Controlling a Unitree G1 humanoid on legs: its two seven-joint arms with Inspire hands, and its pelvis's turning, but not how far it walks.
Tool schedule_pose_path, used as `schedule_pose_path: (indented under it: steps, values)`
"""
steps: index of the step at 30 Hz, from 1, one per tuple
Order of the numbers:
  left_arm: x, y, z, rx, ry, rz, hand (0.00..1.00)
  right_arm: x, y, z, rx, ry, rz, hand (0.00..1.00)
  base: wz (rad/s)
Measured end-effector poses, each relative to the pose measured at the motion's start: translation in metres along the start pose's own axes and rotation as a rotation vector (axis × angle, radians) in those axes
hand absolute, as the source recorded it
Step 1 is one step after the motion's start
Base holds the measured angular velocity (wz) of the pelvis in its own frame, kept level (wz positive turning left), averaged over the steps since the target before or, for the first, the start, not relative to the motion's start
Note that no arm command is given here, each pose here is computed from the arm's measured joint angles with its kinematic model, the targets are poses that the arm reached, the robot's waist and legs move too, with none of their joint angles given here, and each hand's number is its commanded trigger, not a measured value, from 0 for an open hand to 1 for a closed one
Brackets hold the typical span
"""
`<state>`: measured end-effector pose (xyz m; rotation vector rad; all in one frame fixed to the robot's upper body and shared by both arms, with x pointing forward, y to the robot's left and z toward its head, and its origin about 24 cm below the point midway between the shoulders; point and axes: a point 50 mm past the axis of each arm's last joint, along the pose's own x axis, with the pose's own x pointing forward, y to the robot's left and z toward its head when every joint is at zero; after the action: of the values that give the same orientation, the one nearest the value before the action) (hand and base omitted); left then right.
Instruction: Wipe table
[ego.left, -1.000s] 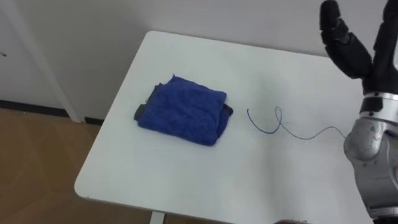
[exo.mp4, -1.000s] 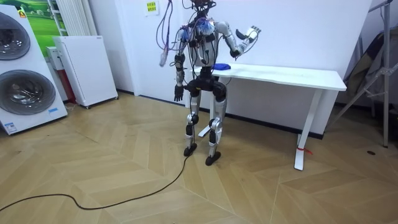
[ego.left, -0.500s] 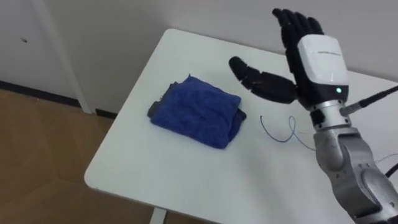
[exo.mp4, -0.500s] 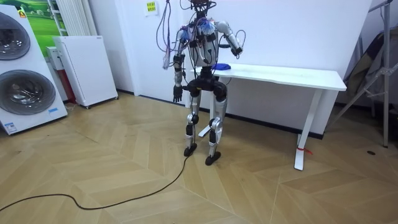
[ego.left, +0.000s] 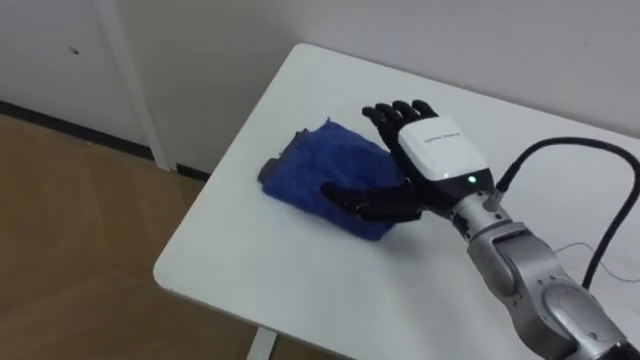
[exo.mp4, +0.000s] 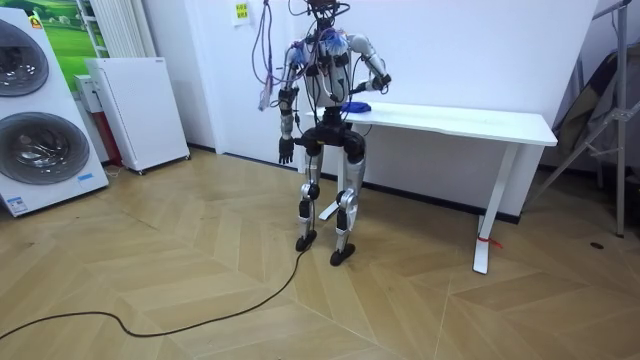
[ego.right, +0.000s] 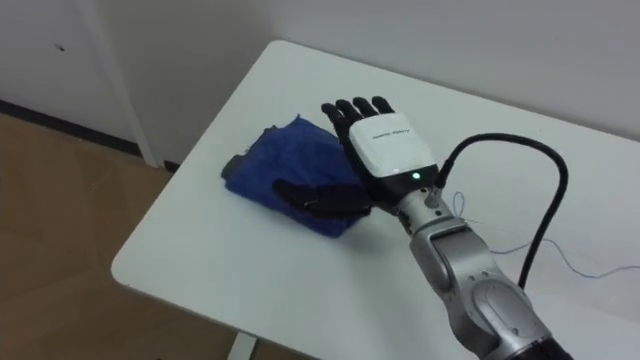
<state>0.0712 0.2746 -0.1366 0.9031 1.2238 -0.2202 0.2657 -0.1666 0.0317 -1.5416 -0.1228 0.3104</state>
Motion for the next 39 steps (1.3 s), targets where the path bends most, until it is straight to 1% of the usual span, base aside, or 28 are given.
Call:
schedule_pose_path:
  steps: [2,6,9,16,19,23,30,32,39]
  values:
    - [0.000,0.000,0.000,0.023,0.001,0.002,0.00,-0.001,0.005,-0.005,-0.006,0.029,0.037,0.00,0.02]
    - [0.000,0.001,0.000,0.022,0.000,0.003,0.00,-0.001,0.008,-0.007,-0.037,0.041,0.052,0.00,0.11]
    - [0.000,0.000,-0.001,0.020,0.003,-0.001,0.00,-0.003,0.015,-0.012,-0.041,0.062,0.084,0.00,0.15]
    - [-0.003,-0.009,-0.010,0.013,0.025,-0.039,0.00,-0.007,0.033,-0.026,-0.035,0.113,0.159,0.00,0.14]
    - [-0.005,-0.014,-0.017,0.016,0.042,-0.067,0.00,-0.008,0.036,-0.030,-0.012,0.133,0.166,0.00,0.16]
    - [-0.007,-0.016,-0.021,0.024,0.049,-0.086,0.00,-0.009,0.042,-0.038,-0.019,0.162,0.182,0.00,0.14]
    - [-0.008,-0.017,-0.026,0.029,0.059,-0.115,0.00,-0.002,0.036,-0.043,-0.031,0.163,0.149,0.00,0.03]
    - [-0.008,-0.017,-0.026,0.029,0.059,-0.118,0.00,0.004,0.027,-0.043,-0.038,0.156,0.098,0.00,0.00]
    - [-0.009,-0.019,-0.029,0.029,0.068,-0.129,0.00,0.012,0.015,-0.044,-0.049,0.153,-0.005,0.00,0.00]
